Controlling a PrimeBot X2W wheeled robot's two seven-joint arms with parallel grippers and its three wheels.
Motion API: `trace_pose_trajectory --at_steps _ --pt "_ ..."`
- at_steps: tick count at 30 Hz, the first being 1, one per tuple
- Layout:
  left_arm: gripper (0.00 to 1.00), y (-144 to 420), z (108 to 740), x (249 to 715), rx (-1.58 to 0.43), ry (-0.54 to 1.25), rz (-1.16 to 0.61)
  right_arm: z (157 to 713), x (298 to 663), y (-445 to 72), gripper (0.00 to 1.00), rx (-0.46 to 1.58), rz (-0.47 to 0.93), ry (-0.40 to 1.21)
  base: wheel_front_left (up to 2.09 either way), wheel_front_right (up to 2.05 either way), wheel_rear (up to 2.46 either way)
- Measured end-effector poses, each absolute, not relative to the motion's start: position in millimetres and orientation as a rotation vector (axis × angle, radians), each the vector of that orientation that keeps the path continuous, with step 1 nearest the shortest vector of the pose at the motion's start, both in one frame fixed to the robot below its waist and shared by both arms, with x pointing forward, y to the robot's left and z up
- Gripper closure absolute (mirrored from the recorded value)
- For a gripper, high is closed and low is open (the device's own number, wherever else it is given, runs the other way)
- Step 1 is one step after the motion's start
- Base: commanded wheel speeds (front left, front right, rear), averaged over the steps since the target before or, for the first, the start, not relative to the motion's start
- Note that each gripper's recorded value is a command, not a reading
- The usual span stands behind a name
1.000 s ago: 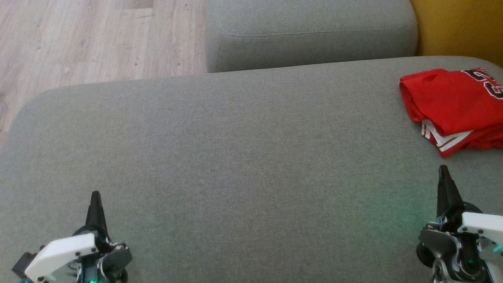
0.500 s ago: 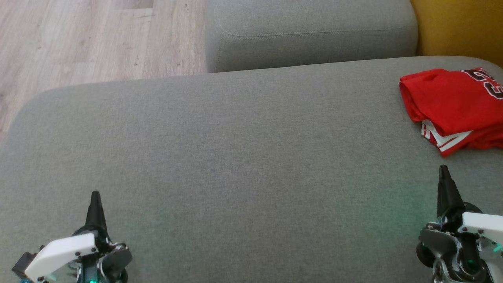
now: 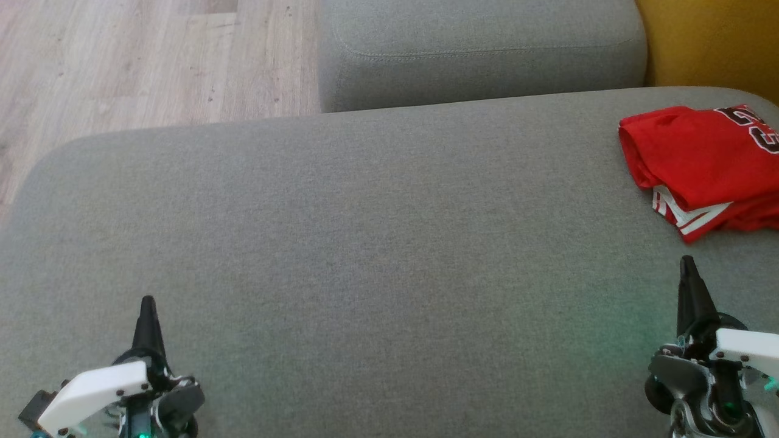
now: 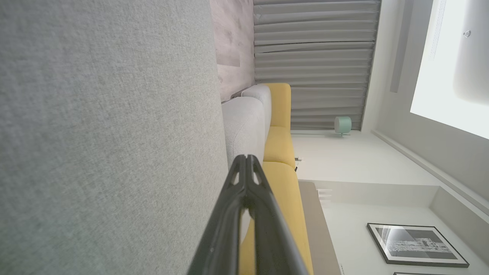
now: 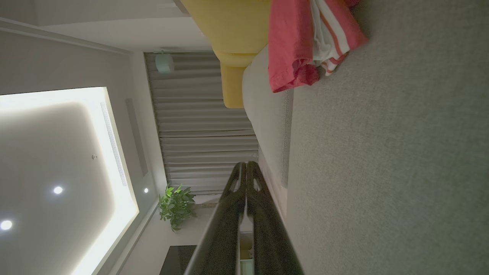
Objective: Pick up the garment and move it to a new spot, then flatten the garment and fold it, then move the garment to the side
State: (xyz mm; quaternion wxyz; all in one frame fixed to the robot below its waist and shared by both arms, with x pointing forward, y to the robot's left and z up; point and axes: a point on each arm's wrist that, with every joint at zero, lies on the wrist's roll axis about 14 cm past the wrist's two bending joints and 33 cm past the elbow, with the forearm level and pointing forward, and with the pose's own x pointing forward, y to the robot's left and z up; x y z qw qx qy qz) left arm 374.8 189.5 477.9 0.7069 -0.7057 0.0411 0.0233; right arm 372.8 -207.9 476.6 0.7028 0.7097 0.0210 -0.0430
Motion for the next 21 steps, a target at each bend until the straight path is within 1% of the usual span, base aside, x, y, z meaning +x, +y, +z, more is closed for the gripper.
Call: trace_pose_trajectory --at_steps 21 --pt "1.0 189.0 477.9 374.8 -1.568 0.094 0.049 476.6 372.8 -208.1 1.0 1.58 -0.096 0.046 0.0 0.0 0.0"
